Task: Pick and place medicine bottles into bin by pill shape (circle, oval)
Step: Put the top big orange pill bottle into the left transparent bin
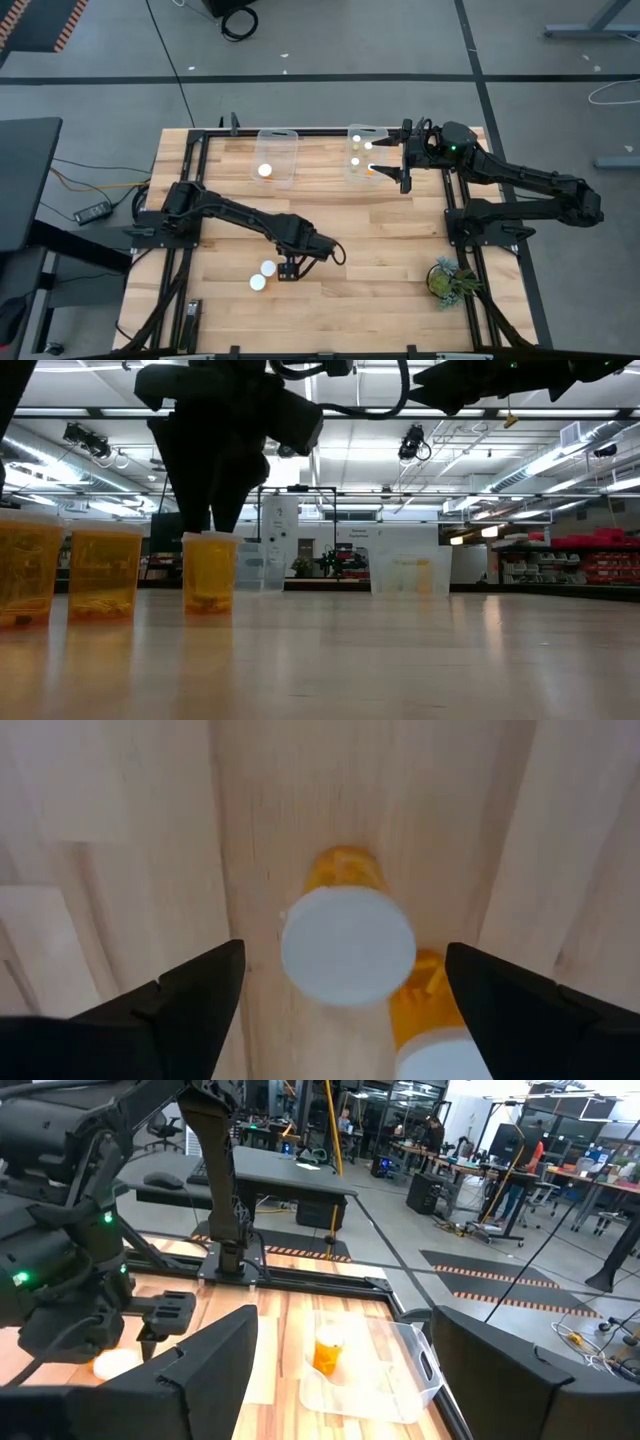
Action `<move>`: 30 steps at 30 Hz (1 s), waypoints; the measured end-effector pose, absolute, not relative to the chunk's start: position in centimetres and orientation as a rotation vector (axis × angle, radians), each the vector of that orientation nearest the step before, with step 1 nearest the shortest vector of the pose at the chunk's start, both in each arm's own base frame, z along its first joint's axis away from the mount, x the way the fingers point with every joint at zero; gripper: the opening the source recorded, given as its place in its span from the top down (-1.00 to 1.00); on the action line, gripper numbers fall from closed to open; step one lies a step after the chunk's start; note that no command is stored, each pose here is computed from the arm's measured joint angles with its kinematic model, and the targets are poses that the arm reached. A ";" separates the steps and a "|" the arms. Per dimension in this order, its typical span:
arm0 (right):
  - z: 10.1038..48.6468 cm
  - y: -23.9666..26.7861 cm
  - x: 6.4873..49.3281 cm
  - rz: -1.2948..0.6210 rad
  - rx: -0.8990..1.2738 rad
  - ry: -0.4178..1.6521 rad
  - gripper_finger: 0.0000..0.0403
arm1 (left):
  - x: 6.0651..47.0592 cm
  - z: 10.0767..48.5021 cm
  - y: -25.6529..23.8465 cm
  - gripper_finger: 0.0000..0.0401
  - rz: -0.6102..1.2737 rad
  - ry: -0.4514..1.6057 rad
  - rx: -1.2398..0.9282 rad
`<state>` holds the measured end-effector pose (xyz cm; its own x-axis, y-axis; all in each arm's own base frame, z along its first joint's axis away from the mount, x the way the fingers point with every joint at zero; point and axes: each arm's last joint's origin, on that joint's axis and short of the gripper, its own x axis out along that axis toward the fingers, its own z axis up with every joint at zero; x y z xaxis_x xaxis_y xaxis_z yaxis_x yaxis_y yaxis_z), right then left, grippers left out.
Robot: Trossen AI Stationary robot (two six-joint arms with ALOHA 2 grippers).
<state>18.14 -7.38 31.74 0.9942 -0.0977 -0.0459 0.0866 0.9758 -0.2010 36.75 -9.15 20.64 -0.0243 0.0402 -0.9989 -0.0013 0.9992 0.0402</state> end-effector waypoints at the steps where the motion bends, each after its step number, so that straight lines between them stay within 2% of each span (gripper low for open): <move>1: 31.7 -7.4 18.1 -0.093 -0.200 0.056 -0.51 | 36.8 20.5 -9.2 -0.77 0.033 1.591 0.029; 9: 31.7 -7.4 18.1 -0.093 -0.201 0.056 -0.51 | 36.5 19.3 -9.0 -0.76 0.023 1.599 0.058; 13: 31.7 -7.4 18.1 -0.093 -0.201 0.056 -0.51 | 36.6 19.3 -9.0 -0.70 0.025 1.585 0.059; 30: 31.7 -7.4 18.1 -0.093 -0.201 0.056 -0.51 | 36.6 19.4 -9.0 -0.11 0.012 1.584 0.071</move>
